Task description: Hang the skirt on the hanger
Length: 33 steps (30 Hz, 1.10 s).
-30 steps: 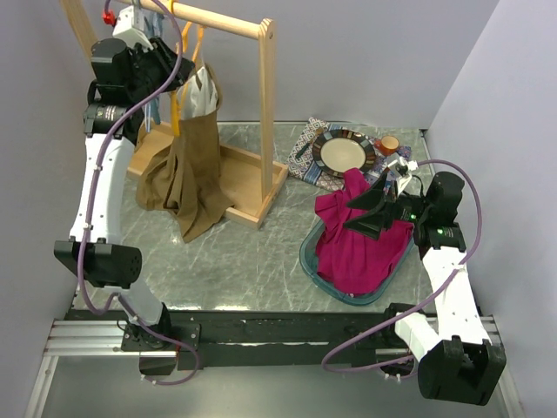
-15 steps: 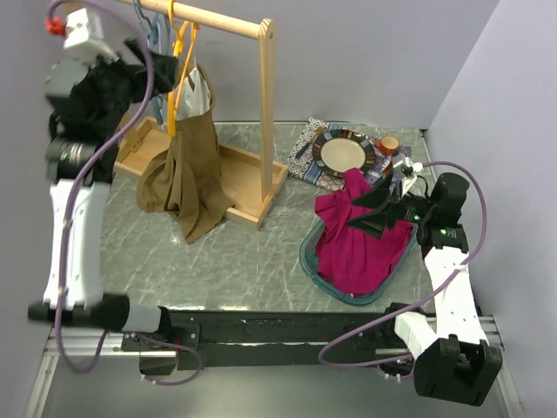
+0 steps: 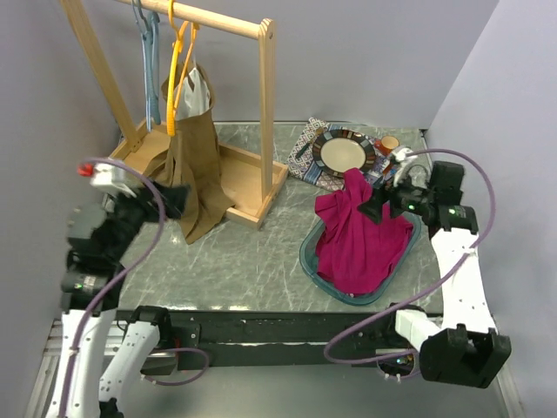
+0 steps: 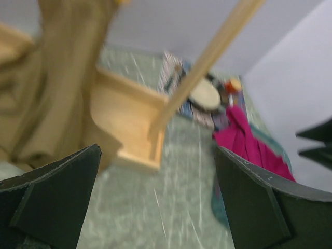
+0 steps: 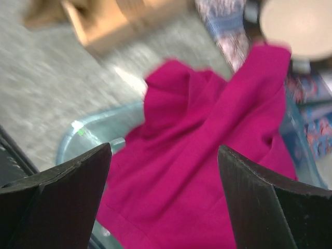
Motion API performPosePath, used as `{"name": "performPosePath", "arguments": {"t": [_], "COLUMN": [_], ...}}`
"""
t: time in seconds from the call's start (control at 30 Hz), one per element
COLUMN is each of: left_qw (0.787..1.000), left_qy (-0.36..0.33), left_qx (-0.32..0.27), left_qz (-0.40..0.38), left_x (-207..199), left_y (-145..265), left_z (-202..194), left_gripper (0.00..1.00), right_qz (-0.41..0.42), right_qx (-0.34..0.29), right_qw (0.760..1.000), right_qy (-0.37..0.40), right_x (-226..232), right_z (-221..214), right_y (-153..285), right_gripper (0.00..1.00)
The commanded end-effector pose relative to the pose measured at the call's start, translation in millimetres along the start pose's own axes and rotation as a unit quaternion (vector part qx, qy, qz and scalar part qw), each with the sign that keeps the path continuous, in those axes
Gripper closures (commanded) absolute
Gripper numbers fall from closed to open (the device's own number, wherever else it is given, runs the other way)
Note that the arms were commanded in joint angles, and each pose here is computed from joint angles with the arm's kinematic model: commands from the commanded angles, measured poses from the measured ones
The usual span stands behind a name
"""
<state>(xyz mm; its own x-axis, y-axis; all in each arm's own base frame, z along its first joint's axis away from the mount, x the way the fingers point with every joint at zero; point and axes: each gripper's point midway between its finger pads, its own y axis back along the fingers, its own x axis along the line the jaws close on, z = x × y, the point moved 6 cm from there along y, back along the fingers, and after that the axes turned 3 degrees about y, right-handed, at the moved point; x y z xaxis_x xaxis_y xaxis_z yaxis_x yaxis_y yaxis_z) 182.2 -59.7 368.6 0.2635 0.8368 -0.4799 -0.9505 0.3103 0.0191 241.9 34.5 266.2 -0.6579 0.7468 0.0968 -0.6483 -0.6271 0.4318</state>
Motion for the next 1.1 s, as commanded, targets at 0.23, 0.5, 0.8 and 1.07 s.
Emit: {"name": "performPosePath", "arguments": {"t": [0.23,0.5,0.8,1.07], "left_qw": [0.994,0.993,0.991,0.981], "left_qy": [0.036,0.037,0.036,0.053], "left_qx": [0.082,0.076,0.084,0.108], "left_qz": [-0.063,-0.078,-0.096,-0.152], "left_x": [19,18,15,2], "left_y": [14,24,24,21], "left_z": [-88,-95,-98,-100], "left_gripper": [0.03,0.03,0.03,0.03], "right_qz": [-0.188,-0.179,-0.132,0.005], "right_qx": [0.162,0.227,0.066,-0.158], "right_qw": [0.968,0.954,0.989,0.971], "right_qy": [-0.029,-0.08,0.023,0.179], "right_x": [-32,-54,-15,82], "right_z": [-32,-53,55,196], "right_y": [-72,-116,-46,76], "right_gripper": [0.22,0.59,1.0,1.0]}}
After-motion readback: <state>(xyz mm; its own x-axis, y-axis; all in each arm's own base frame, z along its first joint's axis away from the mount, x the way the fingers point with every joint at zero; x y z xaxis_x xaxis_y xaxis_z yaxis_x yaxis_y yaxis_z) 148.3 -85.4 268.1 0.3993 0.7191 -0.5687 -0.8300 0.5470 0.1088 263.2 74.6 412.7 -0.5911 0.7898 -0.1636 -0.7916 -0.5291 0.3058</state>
